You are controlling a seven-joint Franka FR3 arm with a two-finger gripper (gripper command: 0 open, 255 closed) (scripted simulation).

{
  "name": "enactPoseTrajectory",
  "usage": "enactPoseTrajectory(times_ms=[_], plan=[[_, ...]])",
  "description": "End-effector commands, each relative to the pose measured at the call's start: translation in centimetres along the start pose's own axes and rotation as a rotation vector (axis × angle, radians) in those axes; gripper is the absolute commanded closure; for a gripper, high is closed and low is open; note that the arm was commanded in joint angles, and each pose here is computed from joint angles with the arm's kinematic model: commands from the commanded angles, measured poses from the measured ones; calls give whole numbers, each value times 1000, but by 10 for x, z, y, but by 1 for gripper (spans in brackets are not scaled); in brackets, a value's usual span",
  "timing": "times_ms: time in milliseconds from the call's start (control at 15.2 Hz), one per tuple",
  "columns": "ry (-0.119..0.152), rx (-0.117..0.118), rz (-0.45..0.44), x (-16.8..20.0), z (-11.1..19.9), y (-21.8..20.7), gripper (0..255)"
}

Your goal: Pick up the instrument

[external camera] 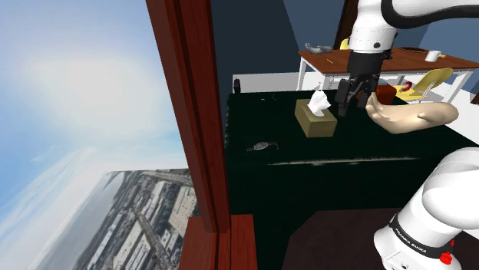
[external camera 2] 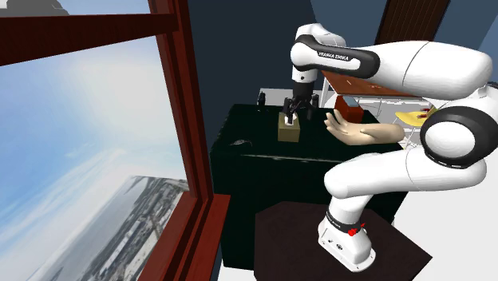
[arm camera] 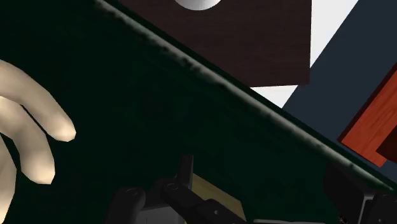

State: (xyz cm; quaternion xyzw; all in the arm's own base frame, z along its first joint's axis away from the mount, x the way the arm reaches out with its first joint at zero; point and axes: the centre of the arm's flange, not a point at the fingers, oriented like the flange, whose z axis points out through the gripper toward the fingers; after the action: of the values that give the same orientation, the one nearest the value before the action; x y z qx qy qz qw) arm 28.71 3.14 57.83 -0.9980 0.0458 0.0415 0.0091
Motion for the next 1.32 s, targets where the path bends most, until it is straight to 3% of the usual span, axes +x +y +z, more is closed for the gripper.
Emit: enactPoseTrajectory(times_ms=[0,1254], plan=[[0,0,0,0,0,0,0],[-81,-238,-229,154,92,-221,0]])
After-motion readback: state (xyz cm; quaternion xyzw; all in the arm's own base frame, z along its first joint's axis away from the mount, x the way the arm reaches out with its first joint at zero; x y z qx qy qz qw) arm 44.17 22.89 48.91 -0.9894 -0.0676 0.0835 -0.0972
